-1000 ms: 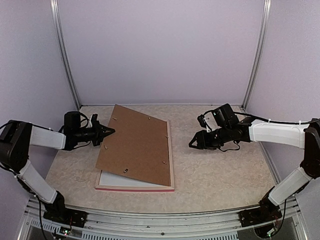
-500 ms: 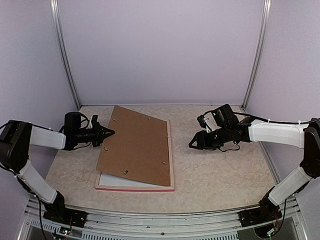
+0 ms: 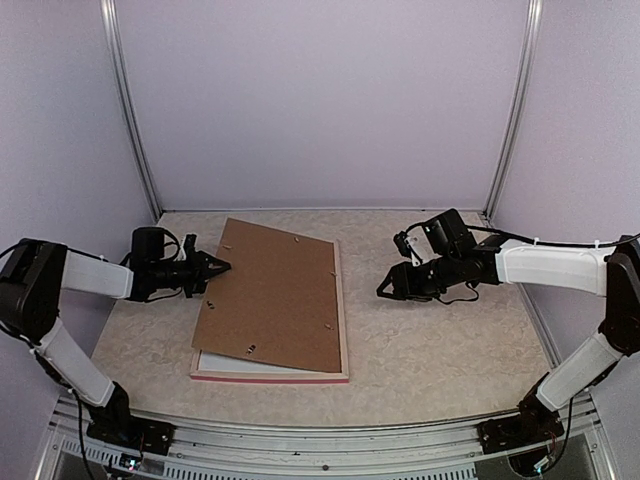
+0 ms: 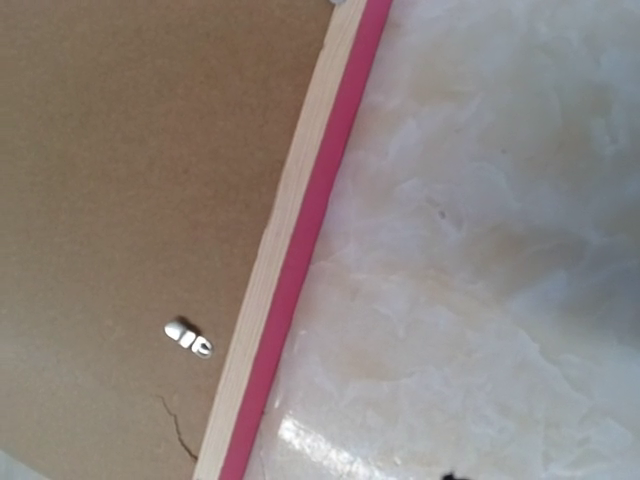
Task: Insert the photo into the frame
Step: Place the backboard with the photo, then place the photo frame at the center of the board, then press the fastener onto the backboard.
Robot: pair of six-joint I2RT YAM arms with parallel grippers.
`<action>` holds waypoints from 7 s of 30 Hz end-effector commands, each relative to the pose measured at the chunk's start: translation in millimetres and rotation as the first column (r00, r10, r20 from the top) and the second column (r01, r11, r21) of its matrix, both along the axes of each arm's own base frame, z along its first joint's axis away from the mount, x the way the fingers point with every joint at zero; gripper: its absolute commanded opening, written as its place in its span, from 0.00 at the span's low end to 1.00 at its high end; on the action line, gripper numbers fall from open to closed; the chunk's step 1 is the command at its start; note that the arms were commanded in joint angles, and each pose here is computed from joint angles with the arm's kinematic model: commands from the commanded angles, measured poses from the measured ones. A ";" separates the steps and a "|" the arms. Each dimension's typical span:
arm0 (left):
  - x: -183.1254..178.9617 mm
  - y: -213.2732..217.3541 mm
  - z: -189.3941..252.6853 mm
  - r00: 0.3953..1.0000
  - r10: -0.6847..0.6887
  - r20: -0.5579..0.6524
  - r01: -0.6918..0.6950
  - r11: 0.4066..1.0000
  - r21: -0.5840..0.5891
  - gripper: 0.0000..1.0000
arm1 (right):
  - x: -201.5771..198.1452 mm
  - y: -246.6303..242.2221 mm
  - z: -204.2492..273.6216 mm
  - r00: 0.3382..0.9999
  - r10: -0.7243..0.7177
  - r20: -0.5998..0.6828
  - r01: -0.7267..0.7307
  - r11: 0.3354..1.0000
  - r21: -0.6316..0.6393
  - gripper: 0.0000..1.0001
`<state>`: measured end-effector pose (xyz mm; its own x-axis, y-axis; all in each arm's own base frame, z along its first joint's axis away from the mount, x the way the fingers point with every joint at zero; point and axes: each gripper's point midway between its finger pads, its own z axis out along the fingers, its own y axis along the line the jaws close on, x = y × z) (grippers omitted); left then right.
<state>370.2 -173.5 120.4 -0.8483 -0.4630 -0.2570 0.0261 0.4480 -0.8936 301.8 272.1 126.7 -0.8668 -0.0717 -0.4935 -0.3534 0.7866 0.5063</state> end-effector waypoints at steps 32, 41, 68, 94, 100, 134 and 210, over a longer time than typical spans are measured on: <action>10.0 13.6 -49.3 0.997 0.048 -0.057 -0.017 0.887 0.462 0.77 | 0.5 2.9 -16.1 1.000 0.012 -0.025 -0.011 1.000 0.019 0.50; 10.4 18.1 -50.0 0.997 0.070 -0.036 -0.036 0.815 0.578 0.81 | -2.2 2.4 -20.9 0.999 0.013 -0.032 -0.013 1.000 0.020 0.50; 23.7 34.9 -54.8 0.992 0.120 0.031 -0.108 0.714 0.692 0.89 | 46.0 31.2 -48.9 1.000 -0.015 0.018 0.016 0.998 -0.053 0.71; -39.2 -85.4 -75.1 0.986 -0.169 -0.015 0.151 0.836 0.527 0.86 | 6.6 52.7 -80.7 0.998 0.024 -0.065 -0.026 0.999 -0.036 0.66; -47.2 -108.0 -73.1 0.979 -0.206 -0.009 0.180 0.834 0.521 0.86 | -3.2 21.3 -68.2 0.999 -0.033 -0.015 0.031 0.993 -0.118 0.68; -20.7 -79.0 -19.8 0.979 -0.127 0.158 -0.008 0.754 0.657 0.97 | 97.2 20.1 -74.1 0.973 0.172 0.153 -0.078 0.872 -0.484 0.70; -27.1 -55.3 -47.1 0.985 -0.170 0.039 0.075 0.618 0.783 0.98 | 107.0 -10.7 -85.0 0.996 -0.055 0.072 0.076 0.941 -0.330 0.64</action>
<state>342.1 -227.3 78.9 -0.8303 0.0470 -0.5554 0.1897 0.9608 -0.2022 410.4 254.2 49.2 -0.8303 -0.2121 -0.5153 -0.3188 0.9393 0.1270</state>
